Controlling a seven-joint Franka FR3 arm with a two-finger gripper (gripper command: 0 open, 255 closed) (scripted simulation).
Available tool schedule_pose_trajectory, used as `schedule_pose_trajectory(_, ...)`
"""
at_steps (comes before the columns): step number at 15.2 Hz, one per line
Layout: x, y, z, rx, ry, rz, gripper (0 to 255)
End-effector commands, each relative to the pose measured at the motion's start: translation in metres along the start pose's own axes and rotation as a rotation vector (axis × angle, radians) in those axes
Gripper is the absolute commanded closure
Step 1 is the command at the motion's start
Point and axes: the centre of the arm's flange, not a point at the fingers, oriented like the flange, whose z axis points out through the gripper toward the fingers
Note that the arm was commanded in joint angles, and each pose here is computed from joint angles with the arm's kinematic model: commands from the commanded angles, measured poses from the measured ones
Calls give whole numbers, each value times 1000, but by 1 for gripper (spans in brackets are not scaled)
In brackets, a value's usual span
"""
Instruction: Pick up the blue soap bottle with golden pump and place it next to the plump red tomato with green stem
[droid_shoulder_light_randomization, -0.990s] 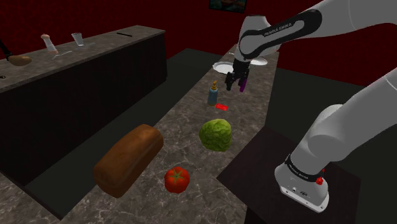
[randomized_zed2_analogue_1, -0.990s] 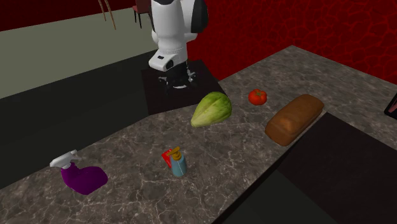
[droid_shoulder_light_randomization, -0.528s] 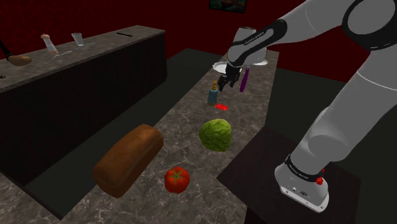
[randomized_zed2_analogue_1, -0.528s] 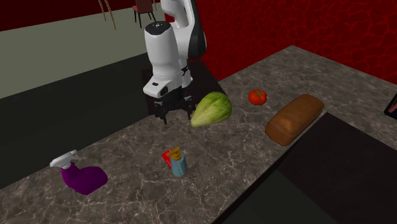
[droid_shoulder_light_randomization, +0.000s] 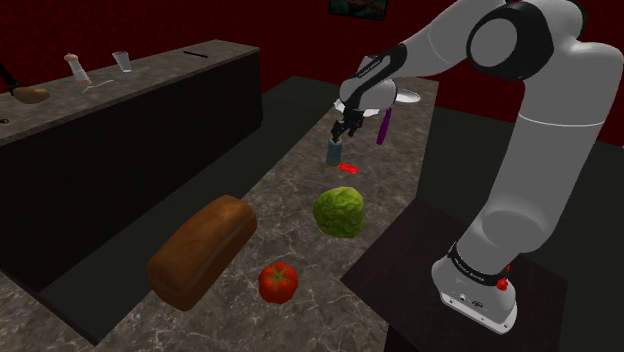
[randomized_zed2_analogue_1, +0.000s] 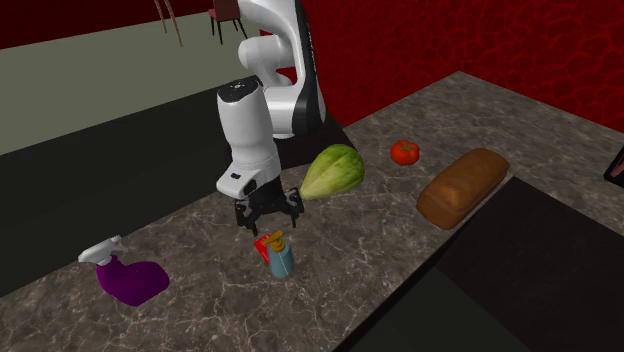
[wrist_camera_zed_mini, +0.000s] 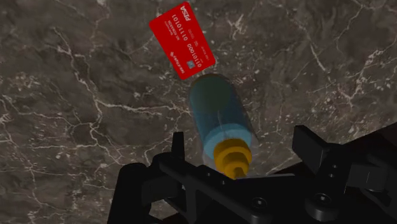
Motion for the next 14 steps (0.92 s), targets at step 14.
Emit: schedule_pose_trajectory(14, 7, 2, 45, 1, 9, -1, 0)
